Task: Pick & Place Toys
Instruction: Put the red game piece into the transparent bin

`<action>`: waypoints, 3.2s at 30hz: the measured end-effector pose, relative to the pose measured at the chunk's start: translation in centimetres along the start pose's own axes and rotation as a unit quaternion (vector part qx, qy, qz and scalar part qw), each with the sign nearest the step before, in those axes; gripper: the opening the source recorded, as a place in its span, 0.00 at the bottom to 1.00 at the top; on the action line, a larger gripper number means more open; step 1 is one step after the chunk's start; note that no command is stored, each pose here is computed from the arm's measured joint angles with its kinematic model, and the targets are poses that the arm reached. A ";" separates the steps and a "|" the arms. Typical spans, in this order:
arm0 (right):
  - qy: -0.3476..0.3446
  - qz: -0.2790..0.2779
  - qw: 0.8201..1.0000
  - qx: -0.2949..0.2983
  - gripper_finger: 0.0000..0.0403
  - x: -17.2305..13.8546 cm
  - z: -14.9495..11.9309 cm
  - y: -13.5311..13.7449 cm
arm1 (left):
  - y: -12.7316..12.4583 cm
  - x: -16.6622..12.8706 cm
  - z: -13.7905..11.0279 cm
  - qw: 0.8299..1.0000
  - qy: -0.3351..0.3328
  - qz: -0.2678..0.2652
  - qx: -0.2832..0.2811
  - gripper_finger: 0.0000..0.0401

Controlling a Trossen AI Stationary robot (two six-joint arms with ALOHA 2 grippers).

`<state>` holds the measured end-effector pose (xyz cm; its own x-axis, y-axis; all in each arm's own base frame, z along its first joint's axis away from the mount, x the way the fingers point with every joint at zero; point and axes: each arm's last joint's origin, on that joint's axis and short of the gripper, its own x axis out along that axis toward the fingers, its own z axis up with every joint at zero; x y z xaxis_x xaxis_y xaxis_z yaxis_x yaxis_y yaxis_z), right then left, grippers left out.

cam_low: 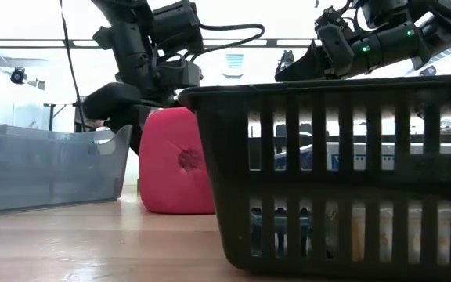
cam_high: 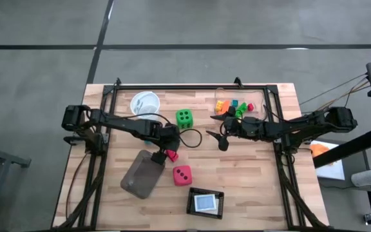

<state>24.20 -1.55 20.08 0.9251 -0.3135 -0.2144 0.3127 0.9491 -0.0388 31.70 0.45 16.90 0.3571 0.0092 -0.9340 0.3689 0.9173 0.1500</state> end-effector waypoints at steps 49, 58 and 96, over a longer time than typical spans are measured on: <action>0.146 0.166 0.974 0.056 0.83 13.0 0.3 6.2 | -3.2 -12.3 -8.0 0.895 -0.393 0.176 -0.121 0.61; 0.282 0.159 0.944 0.062 0.83 18.1 1.4 8.3 | -4.4 -11.8 -11.4 0.866 -0.417 0.226 -0.156 0.61; 0.396 0.095 0.913 0.032 0.83 20.9 -0.4 9.4 | -4.4 -11.9 -11.5 0.865 -0.416 0.232 -0.157 0.61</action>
<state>46.43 0.80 14.87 0.5259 0.0014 -0.8505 0.1975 0.9724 0.1238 15.94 0.88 23.61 0.9468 0.2343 -0.2206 -0.1833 0.9561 0.2287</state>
